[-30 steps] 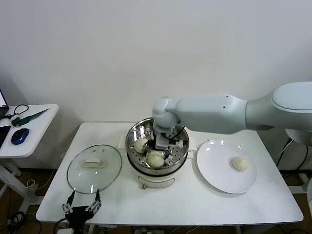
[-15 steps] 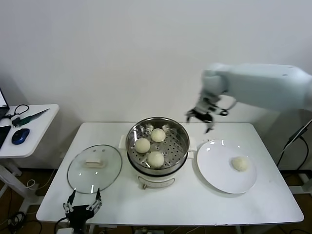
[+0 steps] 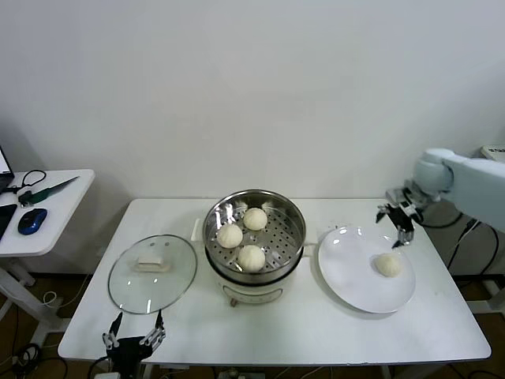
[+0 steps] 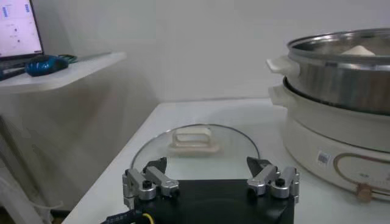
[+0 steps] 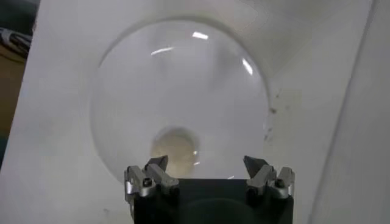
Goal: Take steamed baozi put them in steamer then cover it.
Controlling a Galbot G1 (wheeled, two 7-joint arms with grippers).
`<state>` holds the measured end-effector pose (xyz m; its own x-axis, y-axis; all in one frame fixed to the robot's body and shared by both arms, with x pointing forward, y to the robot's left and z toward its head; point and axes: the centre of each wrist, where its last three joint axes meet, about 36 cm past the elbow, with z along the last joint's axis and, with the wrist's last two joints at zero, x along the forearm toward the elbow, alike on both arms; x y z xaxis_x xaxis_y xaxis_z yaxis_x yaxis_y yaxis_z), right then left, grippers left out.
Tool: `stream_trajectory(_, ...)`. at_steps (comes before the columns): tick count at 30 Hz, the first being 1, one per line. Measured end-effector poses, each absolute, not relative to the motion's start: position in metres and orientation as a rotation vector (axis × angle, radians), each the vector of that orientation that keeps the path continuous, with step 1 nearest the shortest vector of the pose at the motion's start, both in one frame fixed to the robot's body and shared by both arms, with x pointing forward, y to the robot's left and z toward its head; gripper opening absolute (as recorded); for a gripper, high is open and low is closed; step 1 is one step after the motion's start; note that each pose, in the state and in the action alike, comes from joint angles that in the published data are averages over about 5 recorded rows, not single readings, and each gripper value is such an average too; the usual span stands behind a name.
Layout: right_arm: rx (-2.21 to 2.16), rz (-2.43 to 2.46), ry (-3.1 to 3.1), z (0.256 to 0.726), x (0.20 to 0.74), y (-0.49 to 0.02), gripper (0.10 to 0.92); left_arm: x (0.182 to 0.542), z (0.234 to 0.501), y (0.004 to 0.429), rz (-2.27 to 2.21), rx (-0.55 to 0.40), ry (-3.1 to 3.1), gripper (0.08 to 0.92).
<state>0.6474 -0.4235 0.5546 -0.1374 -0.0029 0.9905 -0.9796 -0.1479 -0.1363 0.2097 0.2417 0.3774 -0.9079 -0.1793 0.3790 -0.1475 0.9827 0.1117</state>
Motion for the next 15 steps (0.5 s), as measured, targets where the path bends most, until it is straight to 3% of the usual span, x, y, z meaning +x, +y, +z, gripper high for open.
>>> stream_trajectory(15,1.123,1.299,-1.314,0.475,0.635,-0.454,0.823,0.207,0.372,0.242,-0.123,0.243,-2.714,0.823)
